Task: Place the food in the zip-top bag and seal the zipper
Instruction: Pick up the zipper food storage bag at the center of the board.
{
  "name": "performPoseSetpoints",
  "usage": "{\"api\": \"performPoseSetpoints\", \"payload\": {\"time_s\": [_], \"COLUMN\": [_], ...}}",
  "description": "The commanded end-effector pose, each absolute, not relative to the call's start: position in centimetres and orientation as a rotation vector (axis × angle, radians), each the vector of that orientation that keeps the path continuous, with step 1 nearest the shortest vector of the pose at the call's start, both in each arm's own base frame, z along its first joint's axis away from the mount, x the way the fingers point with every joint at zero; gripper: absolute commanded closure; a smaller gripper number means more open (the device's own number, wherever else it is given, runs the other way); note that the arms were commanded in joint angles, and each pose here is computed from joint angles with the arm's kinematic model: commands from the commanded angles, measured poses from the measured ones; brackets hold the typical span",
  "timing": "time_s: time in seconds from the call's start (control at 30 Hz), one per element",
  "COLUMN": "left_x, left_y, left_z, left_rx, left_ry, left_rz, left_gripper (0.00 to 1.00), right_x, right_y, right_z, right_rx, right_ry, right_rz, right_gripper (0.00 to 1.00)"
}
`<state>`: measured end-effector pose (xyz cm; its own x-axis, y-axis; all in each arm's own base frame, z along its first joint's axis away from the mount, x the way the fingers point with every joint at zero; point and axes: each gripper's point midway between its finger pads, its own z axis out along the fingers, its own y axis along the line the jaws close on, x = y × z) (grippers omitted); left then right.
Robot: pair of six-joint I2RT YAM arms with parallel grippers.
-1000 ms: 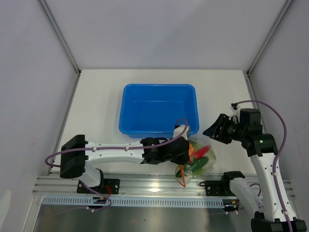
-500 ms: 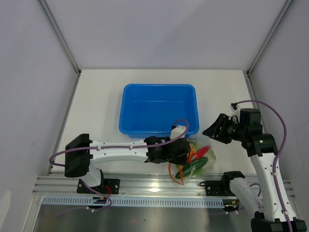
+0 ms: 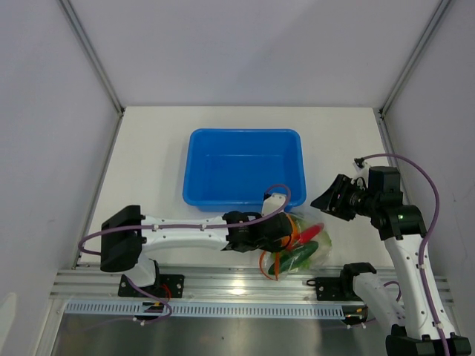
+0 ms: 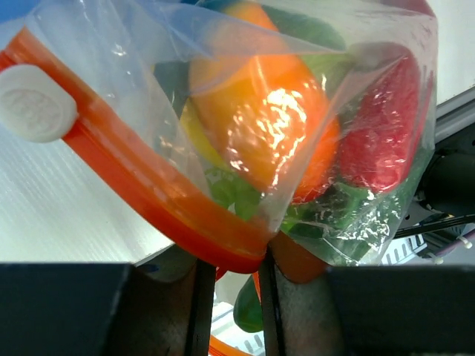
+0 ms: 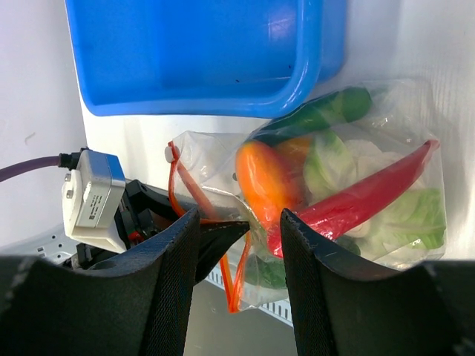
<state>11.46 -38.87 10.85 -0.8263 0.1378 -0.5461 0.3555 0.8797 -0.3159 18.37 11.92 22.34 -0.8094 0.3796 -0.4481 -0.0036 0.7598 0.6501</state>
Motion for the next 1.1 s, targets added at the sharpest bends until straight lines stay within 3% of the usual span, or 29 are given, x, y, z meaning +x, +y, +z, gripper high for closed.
{"api": "performPoseSetpoints", "payload": {"time_s": [0.0, 0.2, 0.27, 0.3, 0.33, 0.67, 1.07], "left_x": [12.3, 12.7, 12.9, 12.9, 13.0, 13.5, 10.9], "left_y": [-39.7, -40.4, -40.7, -40.8, -40.5, -38.6, -36.8], "left_z": [13.2, 13.6, 13.9, 13.6, 13.3, 17.5, 24.2], "left_rx": [0.322, 0.331, 0.334, 0.341, 0.344, 0.491, 1.031], "left_ry": [2.426, 2.406, 2.400, 2.405, 2.411, 2.287, 2.016], "left_rz": [-0.680, -0.680, -0.682, -0.671, -0.649, -0.633, -0.786], "left_gripper": [0.71, 0.71, 0.83, 0.98, 0.99, 0.99, 0.99], "right_x": [18.6, 18.5, 18.5, 18.5, 18.5, 18.5, 17.8], "right_y": [12.3, 12.4, 12.3, 12.4, 12.3, 12.5, 15.3], "right_z": [22.7, 22.7, 22.6, 22.6, 22.5, 22.8, 25.7], "right_rx": [0.238, 0.234, 0.235, 0.233, 0.236, 0.205, -0.052], "right_ry": [2.351, 2.348, 2.350, 2.353, 2.354, 2.356, 2.317], "right_rz": [0.905, 0.915, 0.913, 0.913, 0.912, 0.915, 1.062], "right_gripper": [0.50, 0.50, 0.49, 0.50, 0.49, 0.49, 0.50]}}
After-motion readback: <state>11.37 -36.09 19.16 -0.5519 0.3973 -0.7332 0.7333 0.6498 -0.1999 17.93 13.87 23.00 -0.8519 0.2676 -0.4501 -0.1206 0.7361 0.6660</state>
